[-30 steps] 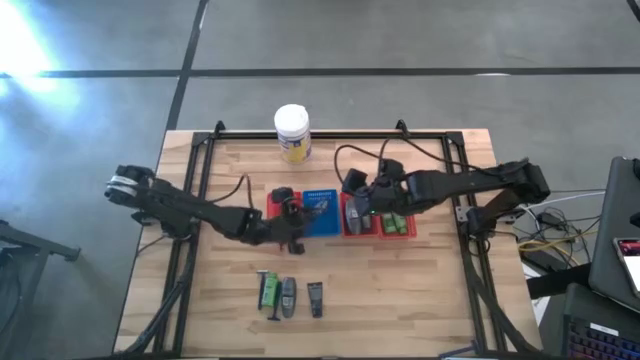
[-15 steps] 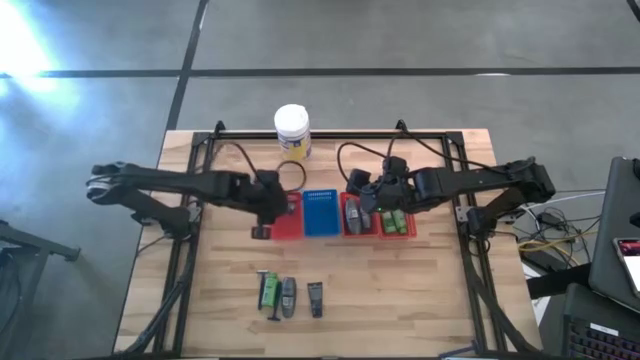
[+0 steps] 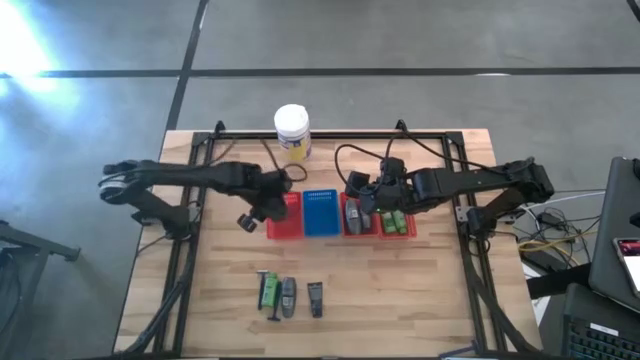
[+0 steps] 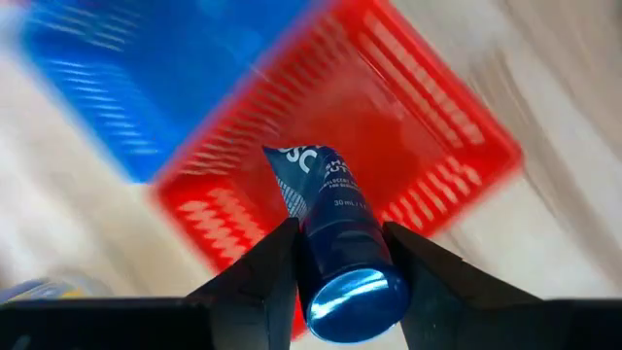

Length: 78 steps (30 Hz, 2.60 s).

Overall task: Pick & Place Travel size toiletries
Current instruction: Put the bottom blue shave cream into the red bin, then put the blue shave cream into the red bin

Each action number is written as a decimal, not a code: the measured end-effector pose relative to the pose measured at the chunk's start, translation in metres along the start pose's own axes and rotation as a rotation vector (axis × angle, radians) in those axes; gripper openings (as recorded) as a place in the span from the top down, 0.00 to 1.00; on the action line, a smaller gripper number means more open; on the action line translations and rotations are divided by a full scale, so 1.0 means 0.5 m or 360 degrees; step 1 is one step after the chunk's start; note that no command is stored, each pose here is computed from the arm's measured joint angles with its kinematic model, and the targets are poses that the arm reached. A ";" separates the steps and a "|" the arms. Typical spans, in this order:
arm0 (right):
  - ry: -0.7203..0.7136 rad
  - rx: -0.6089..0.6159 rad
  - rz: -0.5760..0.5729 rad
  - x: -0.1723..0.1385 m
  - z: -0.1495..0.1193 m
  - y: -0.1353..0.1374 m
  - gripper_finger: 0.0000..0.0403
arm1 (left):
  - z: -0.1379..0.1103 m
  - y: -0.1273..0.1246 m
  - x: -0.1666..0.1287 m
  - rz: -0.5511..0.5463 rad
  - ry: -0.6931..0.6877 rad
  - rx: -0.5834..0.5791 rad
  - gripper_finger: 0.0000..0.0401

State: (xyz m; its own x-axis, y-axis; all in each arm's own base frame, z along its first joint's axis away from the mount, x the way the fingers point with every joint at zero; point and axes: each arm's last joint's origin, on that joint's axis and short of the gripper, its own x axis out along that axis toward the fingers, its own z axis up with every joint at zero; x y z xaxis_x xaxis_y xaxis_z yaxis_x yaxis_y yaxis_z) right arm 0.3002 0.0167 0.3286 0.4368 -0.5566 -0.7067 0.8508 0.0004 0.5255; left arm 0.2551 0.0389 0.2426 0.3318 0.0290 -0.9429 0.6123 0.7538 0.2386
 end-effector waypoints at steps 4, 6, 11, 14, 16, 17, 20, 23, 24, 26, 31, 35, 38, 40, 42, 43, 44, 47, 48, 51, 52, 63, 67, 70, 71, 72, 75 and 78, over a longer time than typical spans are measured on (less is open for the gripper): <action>0.0009 -0.0007 0.0008 -0.004 -0.005 0.000 0.37 | -0.001 0.003 0.037 -0.0103 0.0131 0.0050 0.65; 0.0016 -0.0013 0.0009 -0.005 -0.007 -0.001 0.36 | 0.004 0.007 0.039 -0.0109 0.0109 0.0058 0.65; 0.0017 -0.0015 0.0009 -0.005 -0.008 -0.001 0.33 | 0.017 0.017 0.035 -0.0121 0.0030 0.0071 0.65; 0.0017 -0.0018 0.0010 -0.005 -0.008 -0.001 0.32 | 0.018 0.017 0.037 -0.0132 0.0027 0.0091 0.65; 0.0017 -0.0020 0.0010 -0.005 -0.008 -0.001 0.32 | 0.019 0.019 0.043 -0.0132 0.0026 0.0092 0.65; 0.0017 -0.0020 0.0010 -0.005 -0.008 -0.001 0.31 | 0.020 0.020 0.046 -0.0130 0.0025 0.0090 0.65; 0.0017 -0.0020 0.0010 -0.005 -0.008 -0.001 0.30 | 0.023 0.023 0.057 -0.0138 0.0031 0.0090 0.64; 0.0017 -0.0020 0.0010 -0.005 -0.008 -0.001 0.30 | 0.025 0.026 0.071 -0.0144 0.0037 0.0089 0.61; 0.0017 -0.0021 0.0010 -0.005 -0.008 -0.001 0.29 | 0.027 0.028 0.075 -0.0142 0.0036 0.0089 0.60; 0.0019 -0.0030 0.0012 -0.006 -0.009 -0.001 0.29 | 0.028 0.031 0.081 -0.0112 0.0053 0.0091 0.60; 0.0033 -0.0057 0.0012 -0.007 -0.011 -0.001 0.27 | 0.025 0.040 0.082 0.0068 0.0225 0.0098 0.59; 0.0040 -0.0063 0.0011 -0.007 -0.011 -0.001 0.27 | 0.022 0.043 0.070 0.0169 0.0289 0.0091 0.59; 0.0041 -0.0070 0.0008 -0.006 -0.011 -0.002 0.27 | 0.023 0.041 0.065 0.0179 0.0276 0.0067 0.59; 0.0041 -0.0072 0.0007 -0.006 -0.012 -0.002 0.28 | 0.024 0.039 0.061 0.0180 0.0268 0.0057 0.59; 0.0041 -0.0073 0.0007 -0.006 -0.012 -0.002 0.30 | 0.025 0.036 0.057 0.0180 0.0264 0.0060 0.59; 0.0041 -0.0073 0.0007 -0.006 -0.012 -0.002 0.30 | 0.027 0.034 0.055 0.0180 0.0262 0.0063 0.59; 0.0042 -0.0073 0.0007 -0.006 -0.012 -0.002 0.31 | 0.029 0.032 0.052 0.0186 0.0254 0.0067 0.59; 0.0043 -0.0076 0.0007 -0.006 -0.012 -0.002 0.32 | 0.032 0.026 0.045 0.0192 0.0237 0.0052 0.59; 0.0043 -0.0078 0.0007 -0.006 -0.012 -0.002 0.33 | 0.034 0.024 0.043 0.0193 0.0235 0.0057 0.59; 0.0044 -0.0082 0.0006 -0.005 -0.012 -0.003 0.34 | 0.036 0.022 0.041 0.0221 0.0257 0.0077 0.57; 0.0044 -0.0082 0.0006 -0.005 -0.012 -0.003 0.34 | 0.037 0.022 0.041 0.0233 0.0260 0.0071 0.56; 0.0046 -0.0083 0.0005 -0.005 -0.012 -0.003 0.29 | 0.057 0.005 -0.016 0.0424 0.0220 0.0133 0.44; 0.0059 -0.0094 0.0004 -0.005 -0.012 -0.003 0.26 | 0.091 -0.041 -0.057 0.0191 -0.0239 0.0264 0.44; 0.0057 -0.0138 0.0018 -0.011 -0.017 -0.004 0.25 | 0.121 -0.074 -0.059 0.0141 -0.0395 0.0315 0.44; 0.0052 -0.0158 0.0030 -0.016 -0.018 -0.004 0.24 | 0.130 -0.083 -0.053 0.0130 -0.0419 0.0325 0.44; 0.0048 -0.0191 0.0047 -0.022 -0.020 -0.005 0.24 | 0.139 -0.091 -0.047 0.0121 -0.0443 0.0322 0.44; 0.0058 -0.0326 0.0115 -0.050 -0.024 -0.010 0.25 | 0.163 -0.105 -0.028 0.0099 -0.0497 0.0292 0.45; 0.0111 -0.0456 0.0231 -0.080 -0.026 -0.010 0.28 | 0.183 -0.110 -0.013 0.0066 -0.0563 0.0252 0.45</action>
State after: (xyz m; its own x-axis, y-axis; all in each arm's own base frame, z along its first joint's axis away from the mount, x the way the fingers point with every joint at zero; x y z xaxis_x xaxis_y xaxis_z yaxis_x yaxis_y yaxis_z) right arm 0.2821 0.0499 0.3480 0.5703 -0.4751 -0.6701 0.8213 0.3149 0.4757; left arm 0.2851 -0.0626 0.2567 0.5685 -0.1919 -0.8000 0.6873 0.6452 0.3337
